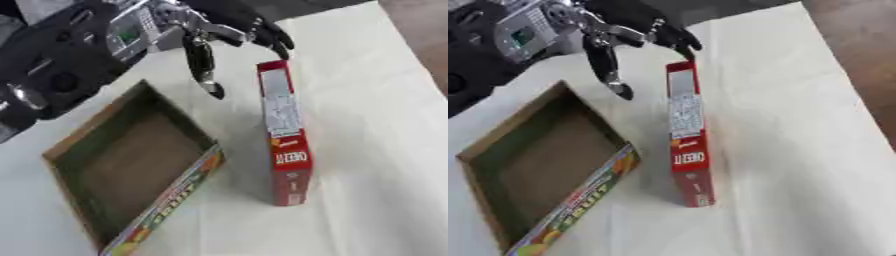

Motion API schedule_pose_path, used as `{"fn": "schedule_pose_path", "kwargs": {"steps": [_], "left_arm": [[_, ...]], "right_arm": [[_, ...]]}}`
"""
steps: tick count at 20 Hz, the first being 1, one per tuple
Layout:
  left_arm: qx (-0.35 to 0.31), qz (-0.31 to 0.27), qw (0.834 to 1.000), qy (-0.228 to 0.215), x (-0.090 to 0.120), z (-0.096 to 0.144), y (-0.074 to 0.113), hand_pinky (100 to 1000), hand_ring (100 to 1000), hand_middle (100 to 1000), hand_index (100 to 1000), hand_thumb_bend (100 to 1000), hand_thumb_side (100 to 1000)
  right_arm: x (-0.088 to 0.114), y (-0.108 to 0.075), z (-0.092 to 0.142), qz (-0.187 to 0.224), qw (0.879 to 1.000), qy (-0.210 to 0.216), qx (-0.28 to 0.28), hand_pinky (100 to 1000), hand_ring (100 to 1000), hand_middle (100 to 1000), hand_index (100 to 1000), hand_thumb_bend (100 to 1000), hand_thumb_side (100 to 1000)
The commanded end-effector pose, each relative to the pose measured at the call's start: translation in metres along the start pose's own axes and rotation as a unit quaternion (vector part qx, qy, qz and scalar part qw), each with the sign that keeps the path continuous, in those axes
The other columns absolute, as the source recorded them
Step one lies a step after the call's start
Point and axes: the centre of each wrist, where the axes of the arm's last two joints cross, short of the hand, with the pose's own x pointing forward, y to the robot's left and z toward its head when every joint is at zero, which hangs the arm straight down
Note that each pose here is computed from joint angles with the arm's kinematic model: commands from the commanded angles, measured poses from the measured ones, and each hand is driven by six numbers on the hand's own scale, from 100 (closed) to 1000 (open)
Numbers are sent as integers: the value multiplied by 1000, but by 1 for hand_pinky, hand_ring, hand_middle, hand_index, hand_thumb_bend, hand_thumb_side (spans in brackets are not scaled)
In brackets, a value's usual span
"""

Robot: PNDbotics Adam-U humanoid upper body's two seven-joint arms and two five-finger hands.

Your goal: Pick up objects on the table and place them in the box.

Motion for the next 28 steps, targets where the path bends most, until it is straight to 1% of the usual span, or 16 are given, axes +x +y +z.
{"fn": "schedule_pose_path", "kwargs": {"steps": [1,5,8,11,14,17,22,23,24,25,26,28], "left_arm": [[-152,-137,967,-152,8,-5,22,964,945,979,965,543,100],[-135,-150,963,-179,20,-16,35,965,946,979,965,546,100],[-133,-156,960,-191,24,-24,39,970,947,981,963,533,100],[-140,-149,960,-193,23,-30,34,981,952,989,964,510,100],[-148,-141,960,-194,21,-36,27,992,958,1000,969,510,100],[-163,-133,959,-191,17,-42,19,1000,970,1000,977,511,111],[-214,-117,955,-170,6,-48,-7,1000,983,1000,987,525,230],[-226,-111,954,-164,3,-48,-14,1000,983,1000,986,527,246],[-235,-107,953,-160,0,-47,-20,1000,983,1000,986,526,242],[-245,-102,952,-155,-2,-45,-27,1000,979,995,983,533,277],[-254,-97,951,-150,-5,-43,-33,1000,981,996,984,533,270],[-266,-87,949,-145,-8,-40,-43,1000,976,993,979,525,295]], "right_arm": [[3,-5,-7,9,1000,-15,6,522,745,794,824,100,653],[3,-4,-8,9,1000,-18,8,523,745,794,824,100,654],[4,-4,-10,7,1000,-21,10,523,745,794,824,100,653],[4,-4,-12,8,1000,-24,12,523,745,794,823,100,652],[5,-5,-15,9,999,-30,16,523,744,794,822,100,653],[6,-5,-17,9,999,-33,16,523,744,793,821,100,655],[7,-6,-18,8,999,-34,13,523,743,792,820,100,656],[7,-6,-18,8,999,-33,12,523,743,792,820,100,656],[7,-6,-18,9,999,-33,12,523,743,792,820,100,657],[7,-6,-18,10,999,-32,12,523,743,792,821,100,657],[7,-7,-18,11,999,-31,11,523,743,792,820,100,657],[6,-8,-17,14,999,-29,11,523,743,793,821,100,656]]}}
